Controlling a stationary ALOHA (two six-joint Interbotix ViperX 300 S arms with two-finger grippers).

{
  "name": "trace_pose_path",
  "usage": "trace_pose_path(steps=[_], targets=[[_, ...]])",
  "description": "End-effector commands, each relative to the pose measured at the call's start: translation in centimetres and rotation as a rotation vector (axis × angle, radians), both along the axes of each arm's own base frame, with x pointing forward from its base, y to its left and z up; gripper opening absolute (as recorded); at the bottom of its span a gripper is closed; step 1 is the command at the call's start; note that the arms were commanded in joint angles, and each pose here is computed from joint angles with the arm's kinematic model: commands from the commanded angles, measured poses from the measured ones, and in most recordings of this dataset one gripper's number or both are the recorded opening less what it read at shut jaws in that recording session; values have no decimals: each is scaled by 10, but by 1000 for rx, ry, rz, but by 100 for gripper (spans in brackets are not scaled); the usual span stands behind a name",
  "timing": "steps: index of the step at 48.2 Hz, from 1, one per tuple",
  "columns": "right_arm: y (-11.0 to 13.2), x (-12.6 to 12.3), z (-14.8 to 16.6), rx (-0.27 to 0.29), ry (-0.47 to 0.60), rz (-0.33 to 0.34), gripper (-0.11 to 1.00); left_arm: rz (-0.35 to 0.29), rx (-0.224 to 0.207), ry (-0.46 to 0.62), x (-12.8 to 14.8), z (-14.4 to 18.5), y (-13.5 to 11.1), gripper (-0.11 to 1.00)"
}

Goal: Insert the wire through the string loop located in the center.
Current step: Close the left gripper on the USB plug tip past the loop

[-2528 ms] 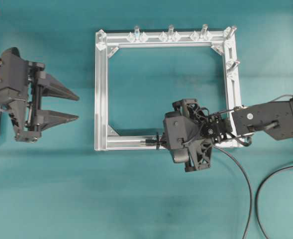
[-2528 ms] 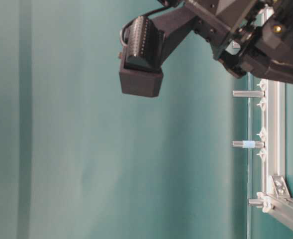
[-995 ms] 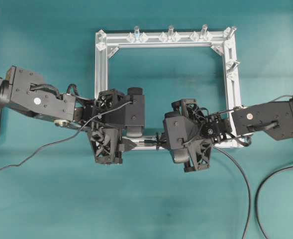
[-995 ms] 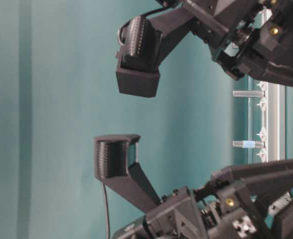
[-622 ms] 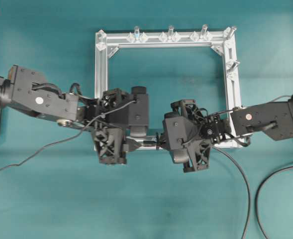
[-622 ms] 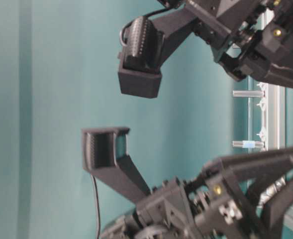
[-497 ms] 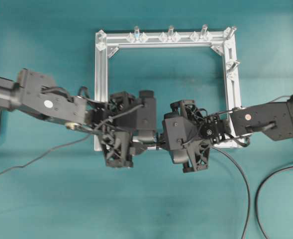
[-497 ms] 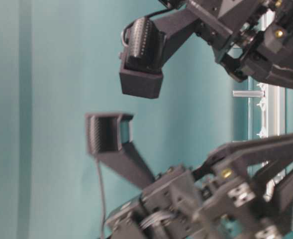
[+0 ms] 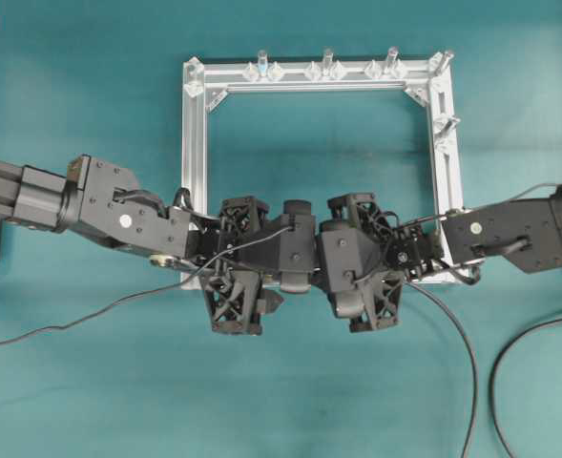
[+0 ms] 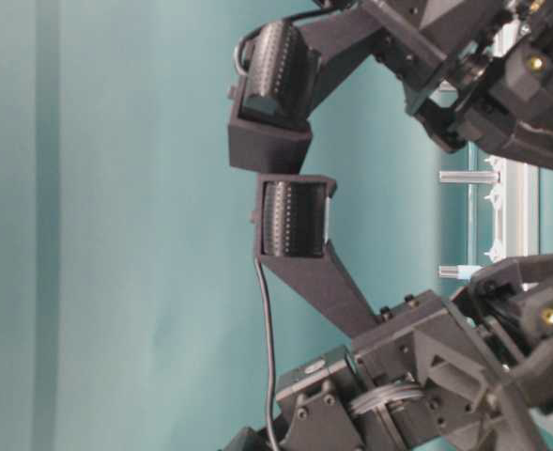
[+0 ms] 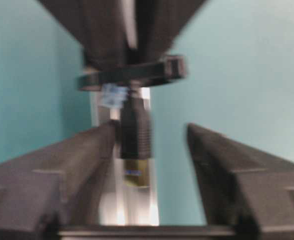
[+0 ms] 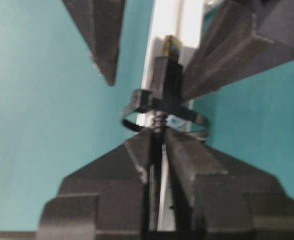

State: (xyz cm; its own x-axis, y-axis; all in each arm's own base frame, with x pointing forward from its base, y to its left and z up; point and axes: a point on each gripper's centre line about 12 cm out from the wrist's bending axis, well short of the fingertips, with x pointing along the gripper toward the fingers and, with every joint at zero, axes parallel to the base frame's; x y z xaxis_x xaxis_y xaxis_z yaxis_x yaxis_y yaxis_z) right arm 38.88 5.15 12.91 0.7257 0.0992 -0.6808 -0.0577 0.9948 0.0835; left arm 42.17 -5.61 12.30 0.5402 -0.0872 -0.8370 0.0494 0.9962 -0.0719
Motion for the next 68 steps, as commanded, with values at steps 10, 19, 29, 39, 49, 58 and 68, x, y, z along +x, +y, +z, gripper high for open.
trace_pose_path(steps=[10,19,29,39,49,58,68], targets=[[-2,4,10,4,-33,-4,10,5,-9,-61,10,21,-1,44],[-2,4,11,5,-36,-4,10,2,-7,-62,11,22,-1,20],[-2,4,11,5,-36,-4,10,8,-12,-63,11,22,-1,20],[-2,4,11,5,-36,-4,10,22,-22,-51,12,24,-1,20],[-2,4,9,4,-32,-4,10,25,-23,-51,11,25,-1,20],[-2,3,9,4,-32,-4,10,24,-22,-51,12,25,-1,20],[-1,3,9,4,-32,-2,10,25,-24,-57,12,27,-1,20]])
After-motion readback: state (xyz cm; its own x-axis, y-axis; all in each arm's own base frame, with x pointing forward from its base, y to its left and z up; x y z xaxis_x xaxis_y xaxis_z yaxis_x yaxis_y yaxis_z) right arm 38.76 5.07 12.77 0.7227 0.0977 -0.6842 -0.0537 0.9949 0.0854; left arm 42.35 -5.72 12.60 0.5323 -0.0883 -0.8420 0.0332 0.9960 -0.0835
